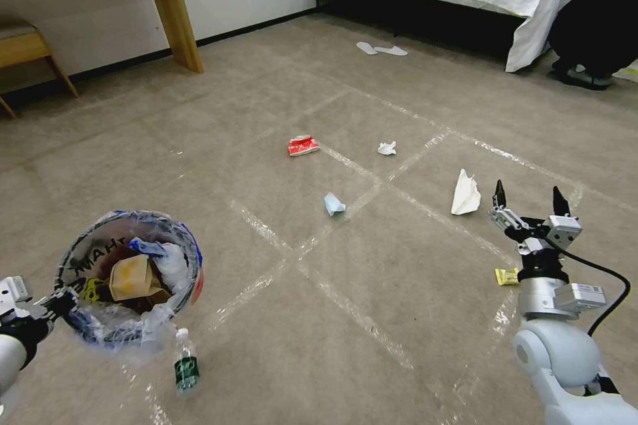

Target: Pick up the trash bin and place the garbage on the floor into it.

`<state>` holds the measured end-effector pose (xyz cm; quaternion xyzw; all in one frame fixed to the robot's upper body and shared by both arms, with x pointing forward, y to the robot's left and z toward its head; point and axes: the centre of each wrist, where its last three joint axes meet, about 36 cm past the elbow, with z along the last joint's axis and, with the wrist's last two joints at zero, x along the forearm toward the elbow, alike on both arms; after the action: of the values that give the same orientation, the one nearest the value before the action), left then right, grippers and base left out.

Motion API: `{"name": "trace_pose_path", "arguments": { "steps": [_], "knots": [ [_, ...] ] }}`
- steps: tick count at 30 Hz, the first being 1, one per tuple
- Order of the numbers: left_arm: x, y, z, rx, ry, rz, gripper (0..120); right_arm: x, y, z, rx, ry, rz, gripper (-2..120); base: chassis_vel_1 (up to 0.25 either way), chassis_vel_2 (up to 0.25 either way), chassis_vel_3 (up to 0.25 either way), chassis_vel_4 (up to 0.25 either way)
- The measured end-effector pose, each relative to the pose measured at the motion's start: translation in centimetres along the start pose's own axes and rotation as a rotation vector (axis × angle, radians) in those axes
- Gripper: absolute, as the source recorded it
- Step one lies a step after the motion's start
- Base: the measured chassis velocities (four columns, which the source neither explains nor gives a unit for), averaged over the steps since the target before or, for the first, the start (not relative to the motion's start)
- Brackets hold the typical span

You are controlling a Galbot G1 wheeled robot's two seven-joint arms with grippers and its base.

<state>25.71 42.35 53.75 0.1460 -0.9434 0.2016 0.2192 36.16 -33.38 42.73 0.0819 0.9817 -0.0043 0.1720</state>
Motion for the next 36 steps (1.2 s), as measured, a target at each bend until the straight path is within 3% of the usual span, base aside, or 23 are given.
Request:
{"name": "trace_pose_path", "arguments": {
  "steps": [36],
  "knots": [
    [-0.7,0.8,-0.1,0.012,0.0,-0.015,0,-0.4,1.1,1.1,-0.008,0.019,-0.018,100,-0.096,0.094,0.094,-0.095]
  ]
}}
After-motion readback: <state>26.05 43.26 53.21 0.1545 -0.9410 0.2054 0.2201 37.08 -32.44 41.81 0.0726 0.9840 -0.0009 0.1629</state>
